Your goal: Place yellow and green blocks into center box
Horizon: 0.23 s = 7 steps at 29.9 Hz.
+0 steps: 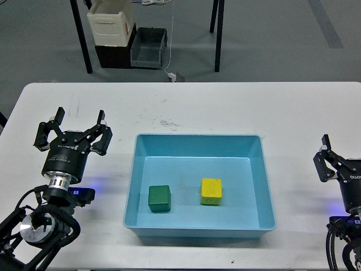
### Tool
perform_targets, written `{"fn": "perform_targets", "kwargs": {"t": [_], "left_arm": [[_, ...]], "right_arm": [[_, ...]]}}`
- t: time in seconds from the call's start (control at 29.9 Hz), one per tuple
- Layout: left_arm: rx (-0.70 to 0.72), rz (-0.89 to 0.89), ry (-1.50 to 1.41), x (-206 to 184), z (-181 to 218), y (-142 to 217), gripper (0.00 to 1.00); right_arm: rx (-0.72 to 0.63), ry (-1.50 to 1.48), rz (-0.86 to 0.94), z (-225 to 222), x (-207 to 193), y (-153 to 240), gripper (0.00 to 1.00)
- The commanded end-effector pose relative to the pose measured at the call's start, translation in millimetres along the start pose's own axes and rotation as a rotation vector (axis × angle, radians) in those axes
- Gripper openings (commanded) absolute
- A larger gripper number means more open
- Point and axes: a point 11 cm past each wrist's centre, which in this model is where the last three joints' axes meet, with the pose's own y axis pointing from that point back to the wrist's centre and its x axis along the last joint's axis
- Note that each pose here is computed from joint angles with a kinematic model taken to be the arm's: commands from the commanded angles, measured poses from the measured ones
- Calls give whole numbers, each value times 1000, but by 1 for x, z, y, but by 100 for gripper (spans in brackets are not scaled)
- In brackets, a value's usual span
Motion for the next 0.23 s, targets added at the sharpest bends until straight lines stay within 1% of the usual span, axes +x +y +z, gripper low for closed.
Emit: {"fn": "perform_targets", "kwargs": {"t": [0.0,0.2], "left_arm": [[-13,9,25,3,2,3,100],[-21,8,26,4,3,2,100]], "right_arm": [[1,1,6,0,2,2,100],[1,3,2,0,3,3,100]]}}
